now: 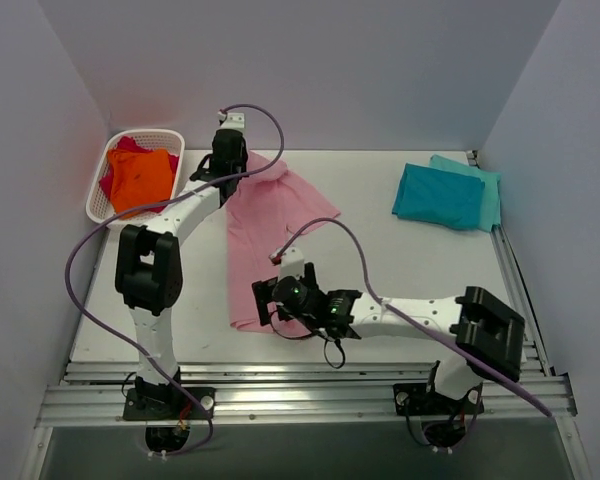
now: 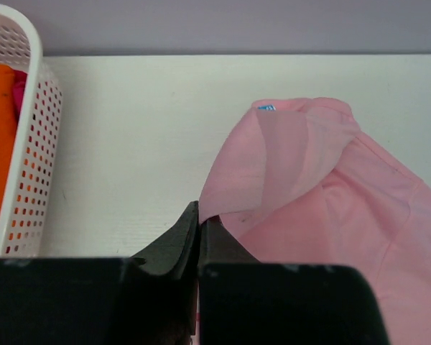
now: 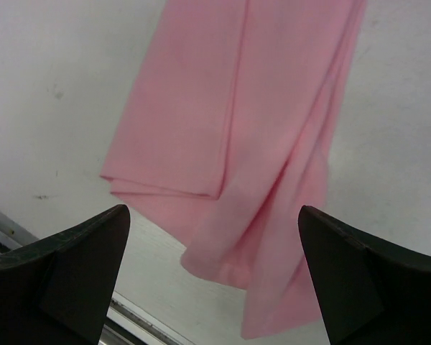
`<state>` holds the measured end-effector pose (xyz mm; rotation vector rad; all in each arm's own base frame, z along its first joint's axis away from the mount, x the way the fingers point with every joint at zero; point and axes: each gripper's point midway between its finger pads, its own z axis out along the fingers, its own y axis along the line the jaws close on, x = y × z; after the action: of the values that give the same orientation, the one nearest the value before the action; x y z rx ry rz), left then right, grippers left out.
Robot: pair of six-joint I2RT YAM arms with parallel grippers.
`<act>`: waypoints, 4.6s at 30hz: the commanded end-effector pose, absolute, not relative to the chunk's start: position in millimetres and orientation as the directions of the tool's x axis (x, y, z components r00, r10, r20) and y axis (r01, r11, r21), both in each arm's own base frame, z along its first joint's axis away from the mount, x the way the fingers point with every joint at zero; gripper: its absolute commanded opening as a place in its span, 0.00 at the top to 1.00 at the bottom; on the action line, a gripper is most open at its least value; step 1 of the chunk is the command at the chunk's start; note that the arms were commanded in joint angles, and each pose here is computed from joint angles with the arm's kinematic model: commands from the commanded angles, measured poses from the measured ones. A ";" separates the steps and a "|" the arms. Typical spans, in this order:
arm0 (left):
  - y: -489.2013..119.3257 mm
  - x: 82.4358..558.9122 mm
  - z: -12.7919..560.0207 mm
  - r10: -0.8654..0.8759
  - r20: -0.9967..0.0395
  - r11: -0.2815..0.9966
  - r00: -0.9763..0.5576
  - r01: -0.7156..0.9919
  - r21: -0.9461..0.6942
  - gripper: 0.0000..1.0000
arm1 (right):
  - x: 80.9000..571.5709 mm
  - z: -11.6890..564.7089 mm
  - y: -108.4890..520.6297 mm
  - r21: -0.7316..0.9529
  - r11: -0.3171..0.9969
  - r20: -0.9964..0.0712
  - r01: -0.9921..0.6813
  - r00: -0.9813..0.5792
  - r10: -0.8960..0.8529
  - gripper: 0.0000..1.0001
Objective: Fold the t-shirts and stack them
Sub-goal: Flatten out the tshirt
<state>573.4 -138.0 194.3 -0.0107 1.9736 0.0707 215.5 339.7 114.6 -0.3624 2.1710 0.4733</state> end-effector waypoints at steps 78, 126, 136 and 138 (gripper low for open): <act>-112.6 504.6 306.7 -0.188 -0.958 0.981 -0.217 -0.093 -0.171 0.98 | 259.5 241.5 297.9 0.113 0.975 -0.932 -0.191 -0.361 0.037 1.00; -114.2 503.2 279.7 -0.312 -0.901 0.941 -0.303 0.035 -0.337 0.98 | 506.7 196.9 70.0 0.145 0.906 -0.923 0.397 -0.275 0.269 1.00; -123.4 610.0 158.4 -0.222 -0.859 0.970 -0.461 -0.013 -0.244 0.98 | 592.8 98.1 103.8 0.117 0.924 -0.875 0.364 -0.403 0.269 1.00; -123.1 628.9 143.1 -0.199 -0.849 0.977 -0.489 -0.026 -0.214 0.98 | 608.8 99.1 107.9 0.115 0.927 -0.883 0.357 -0.391 0.260 1.00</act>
<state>592.9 -122.1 106.0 -0.1921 2.1708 -0.2106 573.1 96.1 35.8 0.4078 2.1488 -0.1977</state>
